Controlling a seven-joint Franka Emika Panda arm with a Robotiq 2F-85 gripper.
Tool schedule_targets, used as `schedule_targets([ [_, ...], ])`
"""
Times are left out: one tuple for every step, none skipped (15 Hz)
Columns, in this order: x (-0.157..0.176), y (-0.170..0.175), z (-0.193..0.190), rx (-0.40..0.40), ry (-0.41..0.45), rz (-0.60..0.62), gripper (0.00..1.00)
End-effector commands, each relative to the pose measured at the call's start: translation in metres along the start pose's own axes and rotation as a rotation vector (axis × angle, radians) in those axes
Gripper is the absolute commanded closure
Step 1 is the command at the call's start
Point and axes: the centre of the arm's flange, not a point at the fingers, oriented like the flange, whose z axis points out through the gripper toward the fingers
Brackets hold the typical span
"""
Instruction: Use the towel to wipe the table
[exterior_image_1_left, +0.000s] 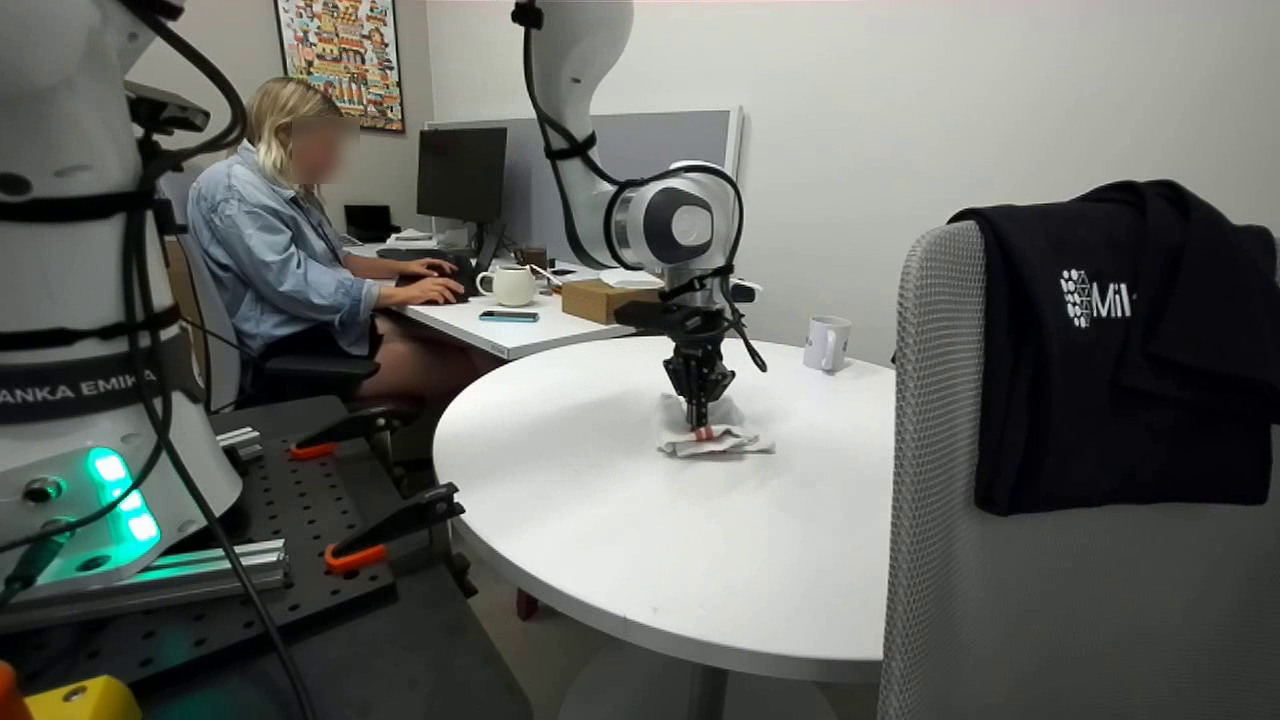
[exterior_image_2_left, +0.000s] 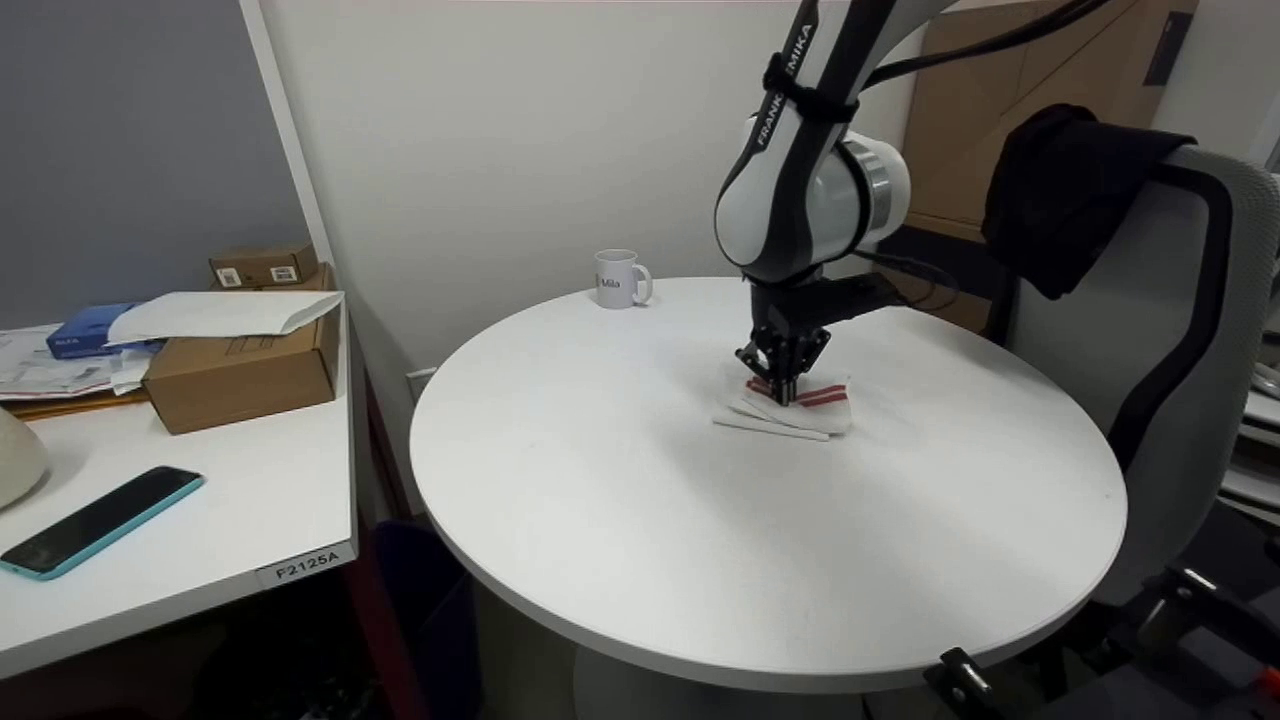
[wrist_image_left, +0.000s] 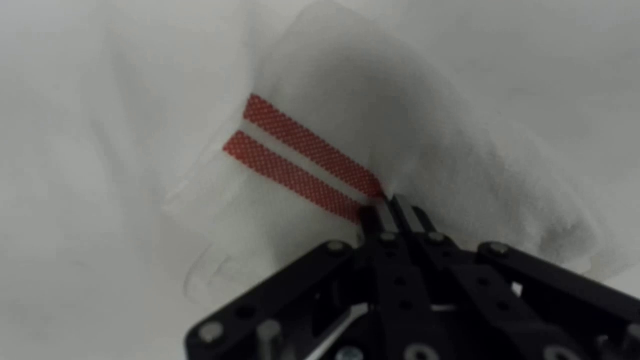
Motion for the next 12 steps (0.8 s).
schedule_targets([
  [-0.010,0.078,0.031,-0.008,-0.033,0.102,0.96],
  [-0.022,0.100,0.035,-0.016,-0.042,0.131,0.96],
  [-0.034,0.117,0.035,-0.020,-0.050,0.158,0.97],
  [-0.049,0.132,0.036,-0.030,-0.057,0.180,0.96],
  [-0.063,0.141,0.034,-0.038,-0.062,0.190,0.97],
  [-0.077,0.145,0.031,-0.042,-0.069,0.190,0.97],
  [-0.089,0.140,0.027,-0.047,-0.074,0.182,0.97],
  [-0.103,0.128,0.023,-0.041,-0.080,0.163,0.97],
  [-0.114,0.117,0.020,-0.033,-0.080,0.137,0.97],
  [-0.126,0.094,0.016,-0.010,-0.080,0.089,0.97],
  [-0.133,0.076,0.014,0.005,-0.075,0.039,0.97],
  [-0.138,0.055,0.012,0.014,-0.061,-0.023,0.97],
])
